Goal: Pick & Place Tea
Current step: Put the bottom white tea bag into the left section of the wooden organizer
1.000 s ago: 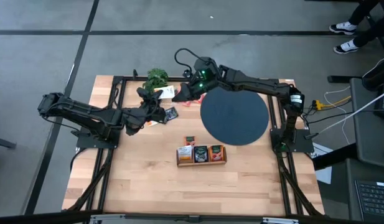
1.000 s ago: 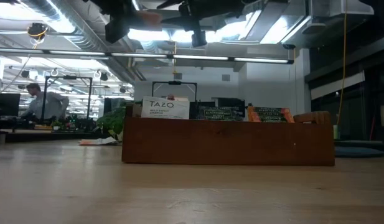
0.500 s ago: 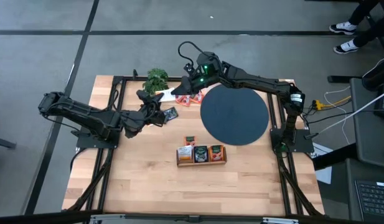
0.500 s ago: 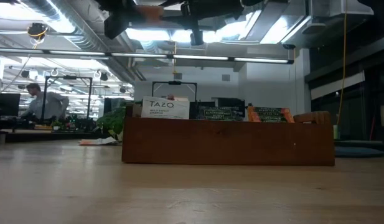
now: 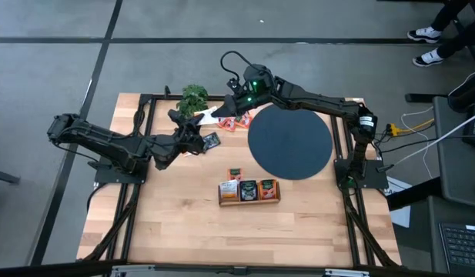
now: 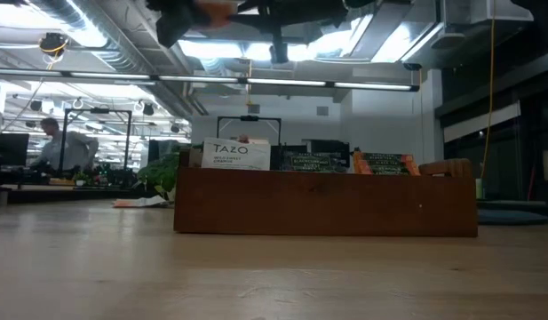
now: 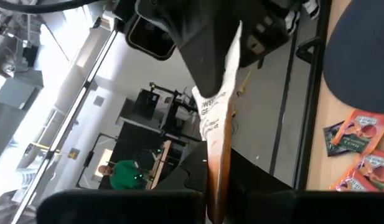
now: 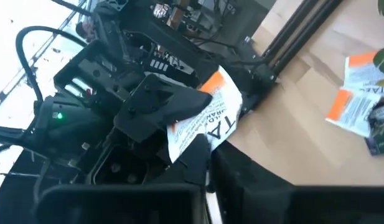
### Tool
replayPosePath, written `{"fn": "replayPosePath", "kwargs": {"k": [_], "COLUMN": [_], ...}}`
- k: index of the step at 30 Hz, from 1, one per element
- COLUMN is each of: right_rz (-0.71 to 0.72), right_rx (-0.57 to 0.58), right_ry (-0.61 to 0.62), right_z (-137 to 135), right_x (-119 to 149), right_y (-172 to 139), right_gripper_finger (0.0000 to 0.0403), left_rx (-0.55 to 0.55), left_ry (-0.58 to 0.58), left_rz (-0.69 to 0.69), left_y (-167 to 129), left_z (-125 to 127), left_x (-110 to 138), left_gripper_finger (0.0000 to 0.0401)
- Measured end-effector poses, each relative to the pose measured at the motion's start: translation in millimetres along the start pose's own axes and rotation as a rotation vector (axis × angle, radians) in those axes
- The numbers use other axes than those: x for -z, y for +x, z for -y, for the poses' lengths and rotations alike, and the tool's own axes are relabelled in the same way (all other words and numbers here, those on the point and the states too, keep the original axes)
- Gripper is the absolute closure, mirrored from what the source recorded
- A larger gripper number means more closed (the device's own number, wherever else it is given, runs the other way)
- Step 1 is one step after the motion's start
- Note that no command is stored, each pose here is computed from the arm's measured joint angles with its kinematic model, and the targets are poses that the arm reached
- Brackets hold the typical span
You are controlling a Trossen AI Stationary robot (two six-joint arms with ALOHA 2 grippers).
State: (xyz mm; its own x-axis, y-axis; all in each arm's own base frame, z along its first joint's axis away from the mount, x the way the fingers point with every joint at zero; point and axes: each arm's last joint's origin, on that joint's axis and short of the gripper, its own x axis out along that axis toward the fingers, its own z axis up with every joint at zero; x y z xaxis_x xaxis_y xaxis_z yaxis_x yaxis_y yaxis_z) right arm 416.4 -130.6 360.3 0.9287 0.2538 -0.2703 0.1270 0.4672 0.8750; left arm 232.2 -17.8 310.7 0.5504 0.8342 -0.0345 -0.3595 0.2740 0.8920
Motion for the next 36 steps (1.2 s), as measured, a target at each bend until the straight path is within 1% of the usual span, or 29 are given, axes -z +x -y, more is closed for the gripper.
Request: {"fn": "replayPosePath", "kwargs": {"k": [2, 5, 7, 9, 13, 16, 19, 21, 25, 28, 30, 33, 36], "right_rz": [0.0, -0.002, -0.012, -0.021, -0.025, -0.036, -0.053, -0.068, -0.14, -0.21, -0.255, -0.31, -0.368], "right_rx": [0.0, 0.007, 0.022, 0.033, 0.038, 0.028, 0.021, 0.034, 0.049, 0.075, 0.107, 0.191, 0.271], "right_ry": [-0.034, -0.067, -0.079, -0.082, -0.096, -0.101, -0.108, -0.11, -0.144, -0.193, -0.246, -0.34, -0.429], "right_z": [0.0, 0.6, 2.3, 3.5, 4.1, 5.7, 7.8, 10.2, 14.0, 13.1, 8.8, 1.3, -7.7], "right_x": [0.0, 0.3, 1.5, 2.5, 2.8, 0.7, -0.9, -0.3, 6.0, 18.2, 28.3, 44.7, 63.0], "right_y": [0.0, 0.0, 0.0, 0.0, -0.1, -2.2, -4.3, -5.1, -5.1, -1.0, 2.3, 6.2, 10.1], "right_gripper_finger": [0.0395, 0.0396, 0.0398, 0.0398, 0.0399, 0.04, 0.0401, 0.0401, 0.0401, 0.0401, 0.0402, 0.0402, 0.0402], "left_rx": [0.001, -0.002, -0.001, 0.002, 0.006, -0.004, -0.032, -0.035, -0.02, 0.02, 0.085, 0.212, 0.361], "left_ry": [-0.04, -0.13, -0.17, -0.176, -0.134, -0.108, -0.138, -0.214, -0.429, -0.53, -0.614, -0.747, -0.839], "left_rz": [0.002, -0.003, 0.0, 0.004, 0.0, -0.039, -0.089, -0.091, -0.071, -0.059, -0.038, -0.021, -0.031], "left_y": [0.0, -0.1, -0.9, -2.3, -5.7, -9.5, -14.5, -18.8, -25.7, -27.1, -26.0, -20.4, -10.9], "left_z": [0.1, 0.0, 0.2, 0.5, 2.5, 6.1, 9.5, 9.5, 2.0, -4.9, -9.8, -14.9, -14.3], "left_x": [0.0, 0.1, -0.3, -0.9, -1.2, 0.8, 3.5, 5.1, 11.6, 20.1, 25.8, 34.5, 41.5], "left_gripper_finger": [0.0385, 0.0376, 0.0368, 0.0358, 0.0335, 0.0318, 0.0301, 0.0292, 0.0281, 0.0279, 0.0279, 0.0282, 0.0287]}}
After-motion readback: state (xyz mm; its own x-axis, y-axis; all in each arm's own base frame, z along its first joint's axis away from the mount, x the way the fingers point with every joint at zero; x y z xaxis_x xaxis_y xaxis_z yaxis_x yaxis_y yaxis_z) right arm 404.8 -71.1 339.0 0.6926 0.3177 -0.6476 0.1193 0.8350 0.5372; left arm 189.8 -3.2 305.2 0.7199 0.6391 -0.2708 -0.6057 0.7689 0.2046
